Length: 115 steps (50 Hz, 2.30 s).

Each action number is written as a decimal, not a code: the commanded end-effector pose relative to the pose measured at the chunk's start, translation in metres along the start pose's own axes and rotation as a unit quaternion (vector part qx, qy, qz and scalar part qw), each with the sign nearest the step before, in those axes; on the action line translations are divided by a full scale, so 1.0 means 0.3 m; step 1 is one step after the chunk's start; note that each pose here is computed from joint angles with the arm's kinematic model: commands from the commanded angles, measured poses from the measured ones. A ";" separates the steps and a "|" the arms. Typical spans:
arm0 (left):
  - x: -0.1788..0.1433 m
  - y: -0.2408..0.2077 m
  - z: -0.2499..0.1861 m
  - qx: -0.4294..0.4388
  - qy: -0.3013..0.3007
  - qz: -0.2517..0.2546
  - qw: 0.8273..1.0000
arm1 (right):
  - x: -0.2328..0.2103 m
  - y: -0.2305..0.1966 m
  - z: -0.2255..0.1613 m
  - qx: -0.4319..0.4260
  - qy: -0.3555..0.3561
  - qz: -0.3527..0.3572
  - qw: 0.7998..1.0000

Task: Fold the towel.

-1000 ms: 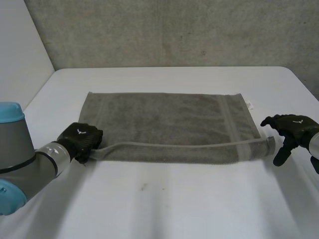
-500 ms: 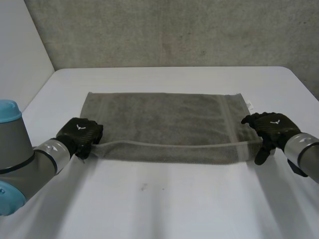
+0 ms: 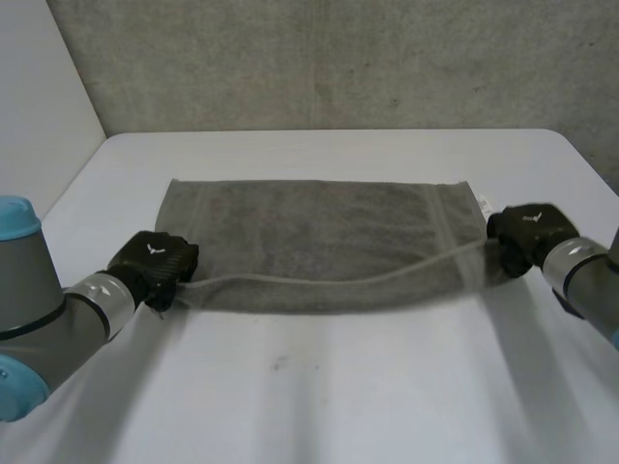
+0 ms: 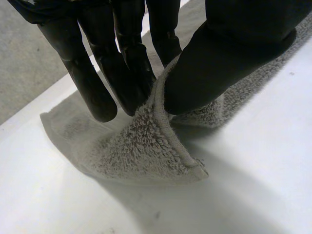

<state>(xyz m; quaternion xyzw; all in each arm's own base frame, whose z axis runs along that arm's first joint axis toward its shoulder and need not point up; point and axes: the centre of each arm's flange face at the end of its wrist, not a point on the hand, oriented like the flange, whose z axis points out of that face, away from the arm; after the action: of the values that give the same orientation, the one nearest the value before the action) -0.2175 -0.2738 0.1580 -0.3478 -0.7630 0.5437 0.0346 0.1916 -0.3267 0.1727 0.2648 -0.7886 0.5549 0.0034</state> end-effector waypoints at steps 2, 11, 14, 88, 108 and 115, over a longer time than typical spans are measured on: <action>-0.073 -0.197 -0.099 0.090 -0.051 0.027 0.994 | 0.083 -0.268 -0.142 0.129 0.038 -0.028 0.991; -0.160 -0.507 -0.349 0.178 -0.092 0.052 0.978 | 0.187 -0.575 -0.394 0.200 0.051 -0.059 0.977; -0.167 -0.547 -0.392 0.161 -0.082 0.049 0.982 | 0.227 -0.602 -0.431 0.187 0.061 -0.092 0.976; -0.037 0.049 0.217 0.073 -0.021 -0.007 0.997 | 0.026 -0.016 0.137 0.043 -0.012 -0.133 0.990; 0.034 -0.041 -0.281 -0.055 0.044 0.060 0.996 | 0.108 -0.039 -0.348 -0.156 -0.106 -0.245 0.951; 0.016 -0.088 -0.263 -0.024 0.065 0.087 0.994 | 0.137 -0.084 -0.296 -0.085 -0.068 -0.227 0.968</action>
<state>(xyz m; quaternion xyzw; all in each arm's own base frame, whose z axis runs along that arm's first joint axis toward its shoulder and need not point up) -0.1950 -0.2048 0.2000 -0.4227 -0.7613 0.4913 0.0165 0.1392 -0.2556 0.2345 0.4929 -0.7704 0.3929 0.0956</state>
